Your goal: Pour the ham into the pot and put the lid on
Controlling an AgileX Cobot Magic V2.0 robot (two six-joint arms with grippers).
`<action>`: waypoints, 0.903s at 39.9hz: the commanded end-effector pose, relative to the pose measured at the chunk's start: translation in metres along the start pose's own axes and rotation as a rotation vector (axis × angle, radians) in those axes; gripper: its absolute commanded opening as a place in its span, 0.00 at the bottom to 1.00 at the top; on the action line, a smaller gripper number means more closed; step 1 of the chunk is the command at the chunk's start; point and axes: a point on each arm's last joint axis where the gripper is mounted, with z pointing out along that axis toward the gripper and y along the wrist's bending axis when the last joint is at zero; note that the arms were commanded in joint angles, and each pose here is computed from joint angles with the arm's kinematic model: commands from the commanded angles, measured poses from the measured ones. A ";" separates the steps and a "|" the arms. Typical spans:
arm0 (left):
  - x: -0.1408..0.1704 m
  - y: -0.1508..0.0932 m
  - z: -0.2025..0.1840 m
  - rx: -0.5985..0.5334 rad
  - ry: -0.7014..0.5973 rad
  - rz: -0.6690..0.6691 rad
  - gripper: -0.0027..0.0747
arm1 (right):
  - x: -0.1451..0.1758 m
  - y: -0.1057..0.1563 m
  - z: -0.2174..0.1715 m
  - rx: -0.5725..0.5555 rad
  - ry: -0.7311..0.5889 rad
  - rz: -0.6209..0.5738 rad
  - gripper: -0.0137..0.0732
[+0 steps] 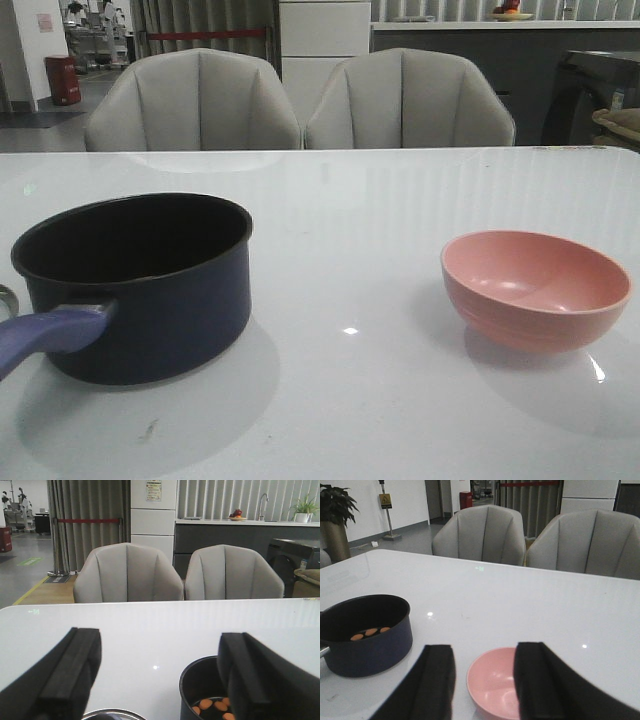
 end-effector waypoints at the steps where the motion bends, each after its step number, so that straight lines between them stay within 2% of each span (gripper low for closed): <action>1: -0.014 -0.001 0.002 0.006 -0.070 -0.012 0.71 | -0.013 -0.001 0.000 0.012 -0.083 -0.007 0.37; 2: -0.014 -0.001 0.002 0.006 -0.066 -0.012 0.71 | -0.013 -0.001 0.000 0.012 -0.083 -0.007 0.29; 6: -0.017 -0.001 0.005 0.007 -0.013 -0.012 0.71 | -0.014 -0.001 0.000 0.014 -0.097 -0.007 0.35; 18: -0.032 -0.003 0.032 0.005 0.281 -0.010 0.71 | -0.015 -0.001 -0.001 0.017 -0.114 -0.007 0.35; 22: -0.036 -0.003 0.045 -0.009 0.370 -0.047 0.72 | -0.015 -0.001 -0.001 0.017 -0.114 -0.007 0.35; 29: -0.035 -0.003 0.072 -0.032 0.544 -0.069 0.87 | -0.015 -0.001 -0.001 0.016 -0.114 -0.007 0.35; 36: -0.034 0.003 0.097 -0.088 0.654 -0.094 0.88 | -0.015 -0.001 -0.001 0.014 -0.113 -0.007 0.35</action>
